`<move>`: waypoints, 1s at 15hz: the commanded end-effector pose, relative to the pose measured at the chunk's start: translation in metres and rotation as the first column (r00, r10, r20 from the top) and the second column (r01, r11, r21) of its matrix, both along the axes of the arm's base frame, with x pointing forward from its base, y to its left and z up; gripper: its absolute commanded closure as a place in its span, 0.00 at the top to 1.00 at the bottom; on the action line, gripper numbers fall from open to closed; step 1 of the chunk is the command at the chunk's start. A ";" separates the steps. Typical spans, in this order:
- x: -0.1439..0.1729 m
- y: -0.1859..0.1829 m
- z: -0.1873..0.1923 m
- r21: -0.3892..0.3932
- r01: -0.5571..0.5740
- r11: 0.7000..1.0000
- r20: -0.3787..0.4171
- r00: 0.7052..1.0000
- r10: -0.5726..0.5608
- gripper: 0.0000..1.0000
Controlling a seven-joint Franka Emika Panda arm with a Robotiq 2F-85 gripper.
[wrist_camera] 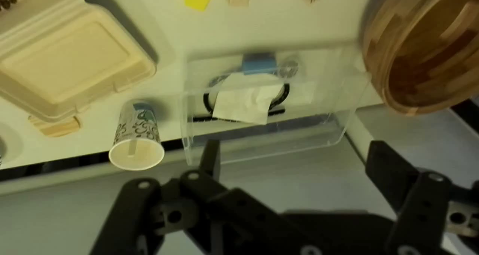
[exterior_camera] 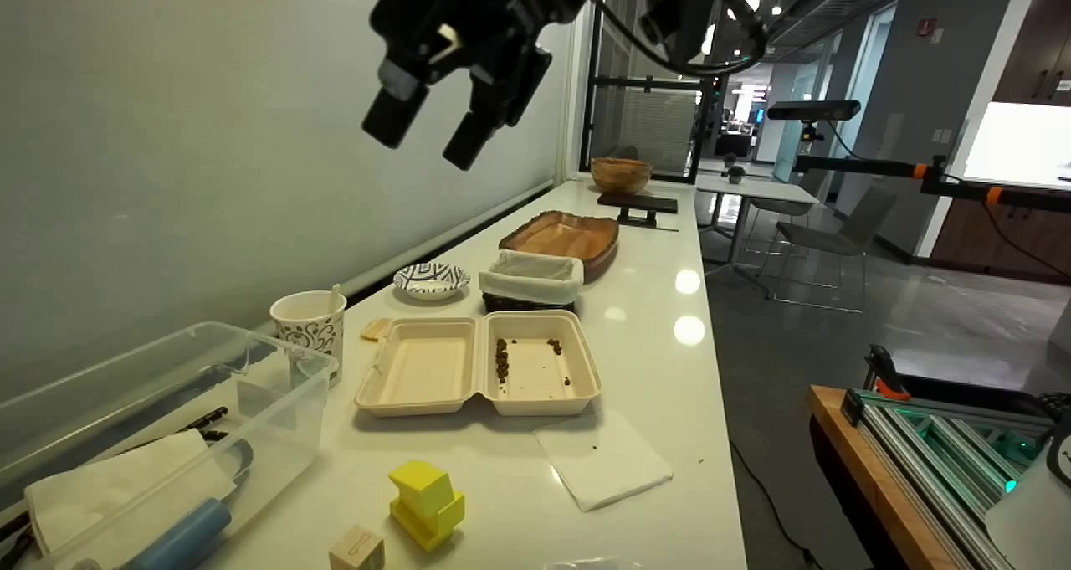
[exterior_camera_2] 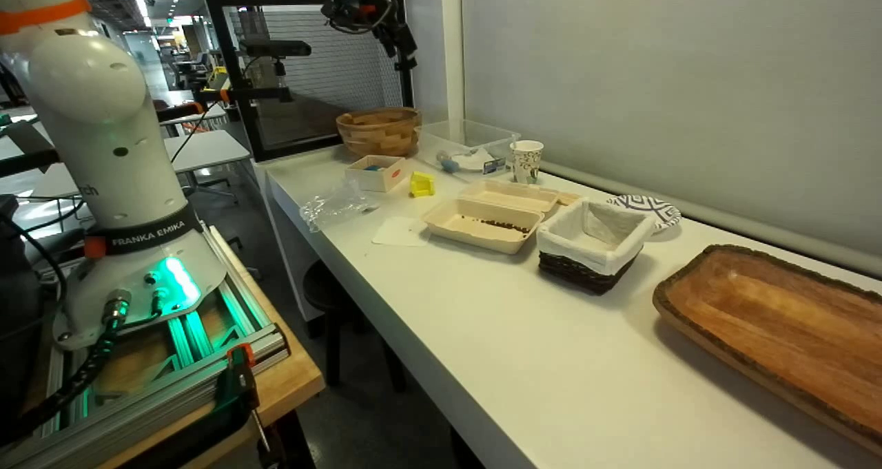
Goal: Remove the plastic spoon from the paper cup and put it in the takeaway pack
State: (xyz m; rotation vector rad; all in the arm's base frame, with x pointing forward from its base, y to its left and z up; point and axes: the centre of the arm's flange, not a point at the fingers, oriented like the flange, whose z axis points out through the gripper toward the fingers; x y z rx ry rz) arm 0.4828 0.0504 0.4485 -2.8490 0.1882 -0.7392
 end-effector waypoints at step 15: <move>0.168 -0.068 -0.042 -0.306 -0.124 0.944 -0.219 0.974 0.056 1.00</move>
